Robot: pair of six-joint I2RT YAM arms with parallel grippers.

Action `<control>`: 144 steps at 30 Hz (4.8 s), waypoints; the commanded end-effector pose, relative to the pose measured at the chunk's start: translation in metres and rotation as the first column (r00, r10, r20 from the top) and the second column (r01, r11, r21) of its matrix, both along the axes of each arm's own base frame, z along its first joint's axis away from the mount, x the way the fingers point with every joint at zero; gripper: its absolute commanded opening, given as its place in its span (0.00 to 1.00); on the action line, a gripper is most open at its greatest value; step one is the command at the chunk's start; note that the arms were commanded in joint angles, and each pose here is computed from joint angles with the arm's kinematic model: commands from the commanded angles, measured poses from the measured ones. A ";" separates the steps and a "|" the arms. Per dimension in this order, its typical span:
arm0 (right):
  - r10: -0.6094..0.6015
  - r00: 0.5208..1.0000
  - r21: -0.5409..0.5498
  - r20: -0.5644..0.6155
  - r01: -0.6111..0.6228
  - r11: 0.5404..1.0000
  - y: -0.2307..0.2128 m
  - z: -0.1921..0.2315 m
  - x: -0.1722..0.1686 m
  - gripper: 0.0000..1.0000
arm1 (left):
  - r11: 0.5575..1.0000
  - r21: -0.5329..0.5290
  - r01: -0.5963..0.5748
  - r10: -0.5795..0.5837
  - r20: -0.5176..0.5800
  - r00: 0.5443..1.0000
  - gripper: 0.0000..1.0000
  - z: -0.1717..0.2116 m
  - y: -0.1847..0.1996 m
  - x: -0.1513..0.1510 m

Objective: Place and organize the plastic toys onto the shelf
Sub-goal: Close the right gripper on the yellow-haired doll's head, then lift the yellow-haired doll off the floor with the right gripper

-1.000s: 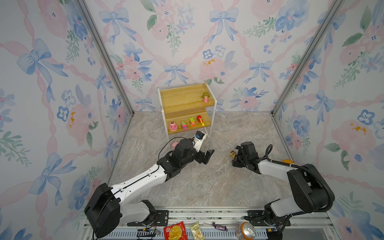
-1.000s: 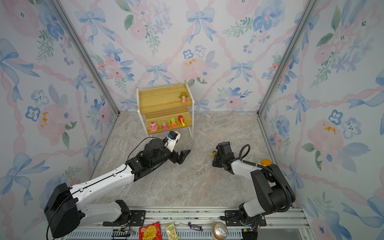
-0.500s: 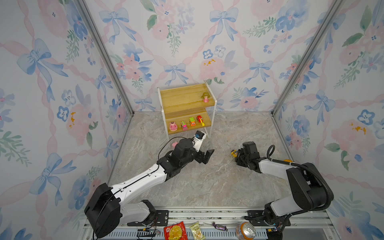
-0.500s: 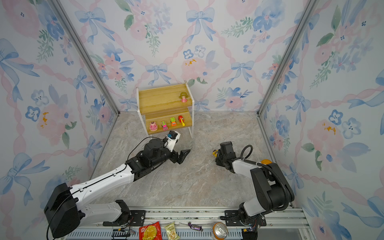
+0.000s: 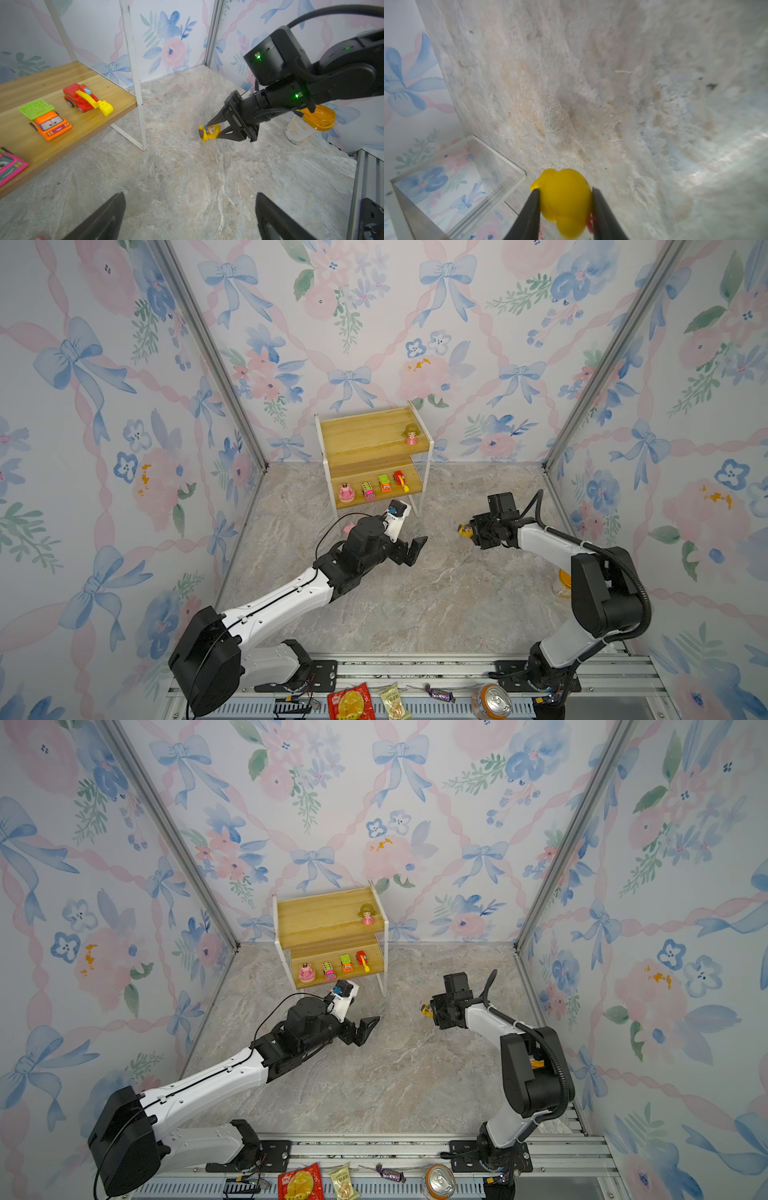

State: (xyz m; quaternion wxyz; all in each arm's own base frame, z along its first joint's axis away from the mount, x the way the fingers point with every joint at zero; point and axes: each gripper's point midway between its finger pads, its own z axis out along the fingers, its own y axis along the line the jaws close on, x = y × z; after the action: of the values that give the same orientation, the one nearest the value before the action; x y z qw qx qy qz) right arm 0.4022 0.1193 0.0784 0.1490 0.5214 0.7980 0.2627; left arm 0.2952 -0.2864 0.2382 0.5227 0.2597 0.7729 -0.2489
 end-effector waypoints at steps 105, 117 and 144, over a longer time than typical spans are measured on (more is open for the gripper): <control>0.208 0.908 -0.494 -0.365 -0.378 0.783 0.062 -0.048 -0.075 0.67 | 0.997 -0.071 -0.024 0.027 0.045 0.999 0.98 0.027 0.015 -0.014; 0.156 0.896 -0.492 -0.415 -0.365 0.790 0.042 -0.070 -0.085 0.62 | 0.997 -0.070 -0.023 0.026 0.045 0.999 0.98 0.027 0.015 -0.014; 0.447 0.892 -0.761 -0.068 -0.337 0.555 0.064 0.032 -0.064 0.29 | 0.988 -0.127 -0.088 0.094 0.038 0.995 0.98 0.035 0.029 -0.004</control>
State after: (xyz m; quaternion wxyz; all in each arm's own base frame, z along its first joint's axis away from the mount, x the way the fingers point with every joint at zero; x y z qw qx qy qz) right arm 0.3304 0.1830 0.0832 0.2808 0.2463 0.9270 -0.0343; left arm 0.2890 -0.2668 0.2645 0.5536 0.2227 0.7594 -0.2594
